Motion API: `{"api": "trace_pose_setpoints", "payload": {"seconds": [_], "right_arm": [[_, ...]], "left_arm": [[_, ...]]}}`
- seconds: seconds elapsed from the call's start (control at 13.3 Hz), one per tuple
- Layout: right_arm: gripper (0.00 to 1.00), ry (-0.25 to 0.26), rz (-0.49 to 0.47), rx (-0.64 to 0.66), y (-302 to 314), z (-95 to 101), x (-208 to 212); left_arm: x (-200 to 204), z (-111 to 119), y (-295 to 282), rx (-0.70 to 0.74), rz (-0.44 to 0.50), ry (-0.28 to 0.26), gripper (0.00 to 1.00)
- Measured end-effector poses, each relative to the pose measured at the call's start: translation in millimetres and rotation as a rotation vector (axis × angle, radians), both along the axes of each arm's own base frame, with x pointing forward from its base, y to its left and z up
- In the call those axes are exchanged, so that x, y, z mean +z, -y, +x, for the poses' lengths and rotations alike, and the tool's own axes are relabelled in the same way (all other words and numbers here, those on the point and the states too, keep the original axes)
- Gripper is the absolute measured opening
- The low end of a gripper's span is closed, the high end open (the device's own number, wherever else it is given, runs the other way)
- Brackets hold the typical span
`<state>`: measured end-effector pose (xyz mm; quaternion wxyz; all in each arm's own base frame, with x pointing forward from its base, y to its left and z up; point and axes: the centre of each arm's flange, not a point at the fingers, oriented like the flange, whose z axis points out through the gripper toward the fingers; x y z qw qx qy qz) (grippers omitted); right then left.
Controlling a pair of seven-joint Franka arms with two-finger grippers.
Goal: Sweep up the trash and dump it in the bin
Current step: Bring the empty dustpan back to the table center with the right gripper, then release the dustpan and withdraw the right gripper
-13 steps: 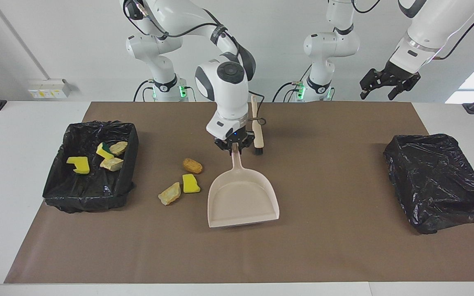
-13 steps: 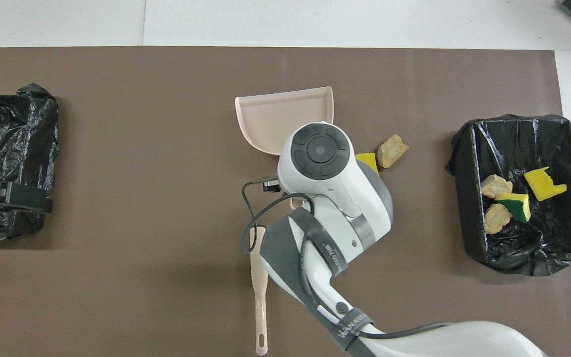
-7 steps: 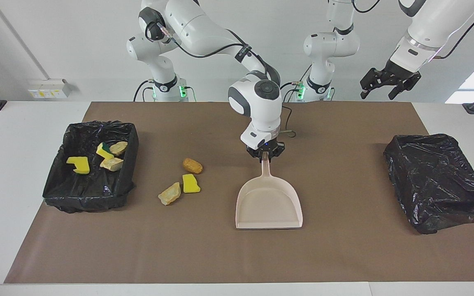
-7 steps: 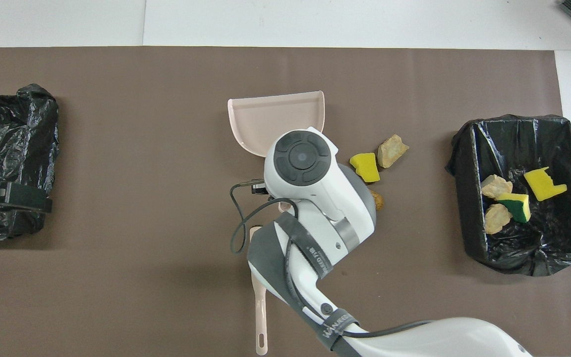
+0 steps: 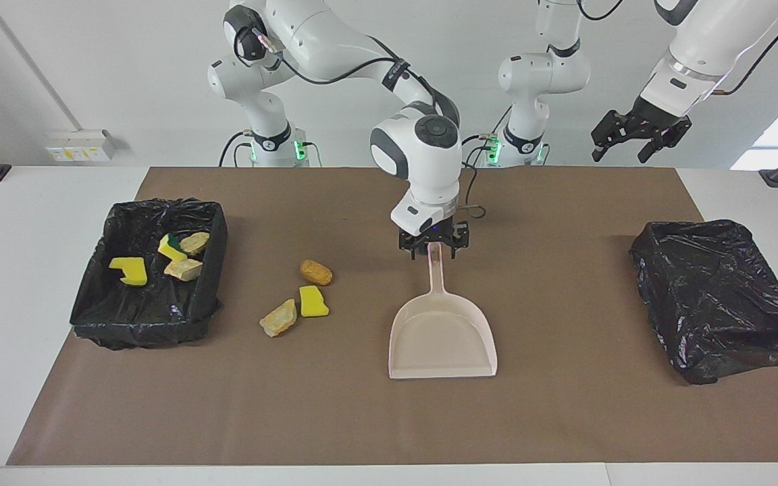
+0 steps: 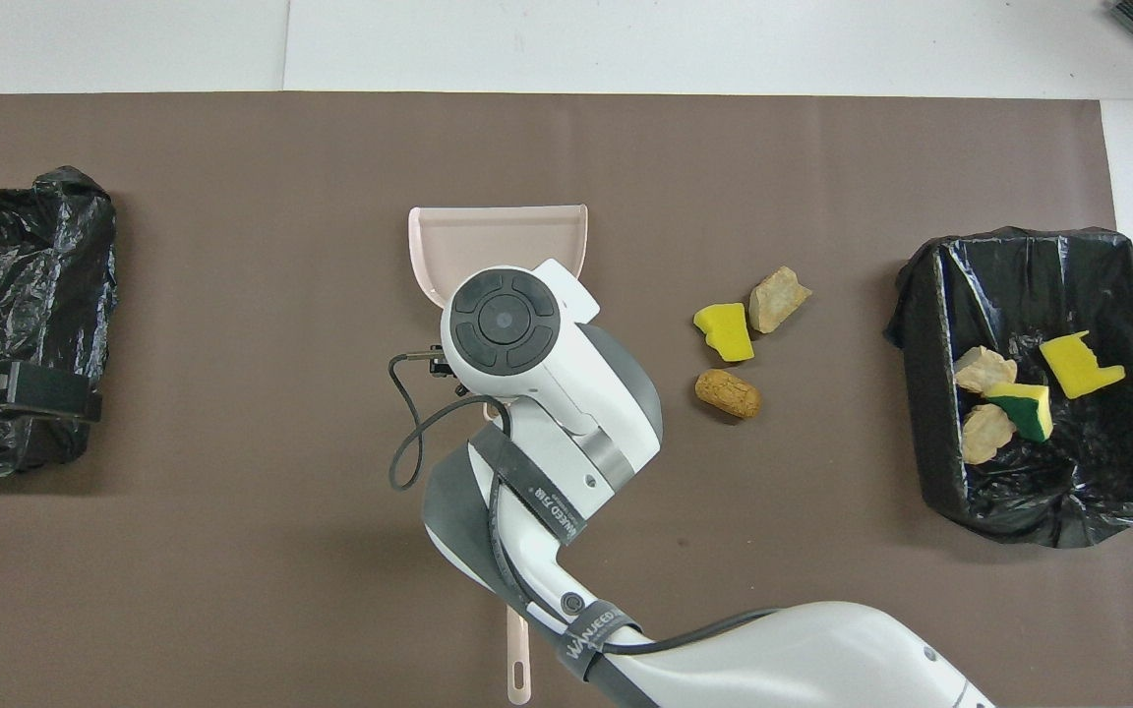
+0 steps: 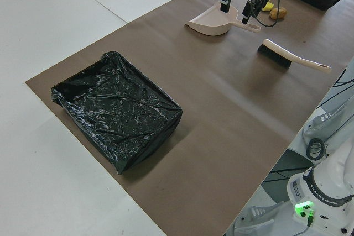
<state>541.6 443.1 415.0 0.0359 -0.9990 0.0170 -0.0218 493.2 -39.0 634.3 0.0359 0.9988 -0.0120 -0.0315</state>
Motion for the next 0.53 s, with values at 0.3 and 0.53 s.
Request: {"api": "trace_pose_setpoints", "payload": {"seconds": [0.3,0.53], "right_arm": [[1.00,-0.059,-0.011,-0.021,2,-81.1,25],[1.00,-0.095,-0.072,-0.019,-2,-151.9,9]], "left_arm": [[1,1,0,0.002,-0.001,0.010,1.00],[1,1,-1,0.002,-0.001,0.011,1.00]]}}
